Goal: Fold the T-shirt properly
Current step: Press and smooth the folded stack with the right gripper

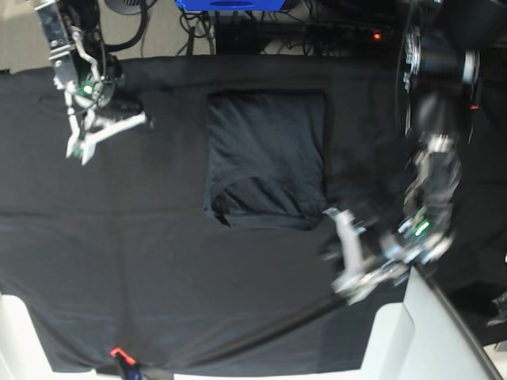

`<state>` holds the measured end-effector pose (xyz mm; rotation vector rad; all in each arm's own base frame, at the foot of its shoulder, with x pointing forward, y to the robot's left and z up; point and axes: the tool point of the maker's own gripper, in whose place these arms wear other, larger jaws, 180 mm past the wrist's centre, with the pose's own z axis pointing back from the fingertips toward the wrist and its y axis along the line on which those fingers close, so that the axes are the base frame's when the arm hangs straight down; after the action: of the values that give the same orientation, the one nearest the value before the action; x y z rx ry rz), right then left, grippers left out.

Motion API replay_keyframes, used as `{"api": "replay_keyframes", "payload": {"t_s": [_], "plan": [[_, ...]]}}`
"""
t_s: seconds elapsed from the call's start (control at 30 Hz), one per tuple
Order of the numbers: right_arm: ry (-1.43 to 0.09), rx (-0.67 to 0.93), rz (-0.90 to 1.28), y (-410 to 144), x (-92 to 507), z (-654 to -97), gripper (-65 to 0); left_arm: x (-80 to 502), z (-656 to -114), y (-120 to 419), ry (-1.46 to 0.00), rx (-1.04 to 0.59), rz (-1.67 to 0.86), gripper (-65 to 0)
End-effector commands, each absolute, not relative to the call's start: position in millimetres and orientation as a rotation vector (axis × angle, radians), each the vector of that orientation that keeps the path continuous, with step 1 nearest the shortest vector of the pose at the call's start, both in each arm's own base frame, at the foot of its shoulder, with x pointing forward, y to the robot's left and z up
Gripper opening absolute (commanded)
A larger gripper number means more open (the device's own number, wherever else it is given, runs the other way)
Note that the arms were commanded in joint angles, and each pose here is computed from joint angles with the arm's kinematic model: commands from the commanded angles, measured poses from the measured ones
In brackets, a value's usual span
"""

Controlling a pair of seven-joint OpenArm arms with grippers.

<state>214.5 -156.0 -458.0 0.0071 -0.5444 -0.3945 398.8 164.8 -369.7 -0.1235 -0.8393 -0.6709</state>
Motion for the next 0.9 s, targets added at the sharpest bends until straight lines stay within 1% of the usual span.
{"api": "replay_keyframes", "payload": {"t_s": [0.0,0.03,0.07,0.13,0.2,0.3,0.37,0.4,0.47,0.53,0.6,0.67,0.8,0.87], "plan": [[-0.635,0.031,-0.377,-153.8,237.1,-436.4,-61.8,400.5,-358.6,187.6,-0.877,-0.090,-0.616,-53.8],[-0.672,0.061,-0.351,-147.6,249.2,-425.1,-61.8,392.2,-362.7,206.6,-0.874,-0.077,-0.552,-61.9],[-0.696,0.105,-0.308,-137.0,261.3,-414.3,-61.8,382.2,-367.8,228.7,-0.868,-0.062,-0.482,-65.0],[-0.712,0.186,-0.225,-115.8,281.3,-395.8,-61.8,354.5,-381.9,271.8,-0.827,-0.020,-0.376,-65.0],[-0.708,0.277,-0.116,-79.5,297.6,-376.8,-61.8,318.7,-398.5,305.3,-0.765,0.018,-0.307,-65.0],[-0.695,0.344,0.002,-37.9,311.8,-356.6,-61.8,263.1,-423.1,331.4,-0.659,0.049,-0.269,-65.0],[-0.694,0.384,0.104,-4.7,315.3,-345.3,-60.8,237.6,-430.2,339.9,-0.631,0.060,-0.245,-65.0],[-0.697,0.395,0.141,7.6,316.4,-341.8,-58.5,228.2,-430.7,343.4,-0.637,0.064,-0.228,-65.0],[-0.687,0.423,0.205,35.1,316.2,-339.8,-49.1,209.5,-433.9,347.3,-0.644,0.066,-0.189,-65.0],[-0.678,0.428,0.217,45.0,320.4,-342.5,-39.8,196.7,-437.9,348.8,-0.639,0.065,-0.156,-65.0],[-0.663,0.420,0.212,48.5,327.2,-348.0,-33.2,187.2,-439.6,352.0,-0.632,0.070,-0.129,-65.0],[-0.653,0.394,0.208,45.2,336.4,-355.1,-33.0,178.7,-441.3,356.0,-0.630,0.075,-0.092,-65.0],[-0.703,0.337,0.180,30.2,363.6,-364.8,-33.0,169.6,-442.3,362.2,-0.637,0.084,-0.028,-65.0],[-0.693,0.302,0.170,21.3,371.0,-375.9,-33.0,163.8,-443.7,362.5,-0.633,0.085,-0.015,-65.0]]}}
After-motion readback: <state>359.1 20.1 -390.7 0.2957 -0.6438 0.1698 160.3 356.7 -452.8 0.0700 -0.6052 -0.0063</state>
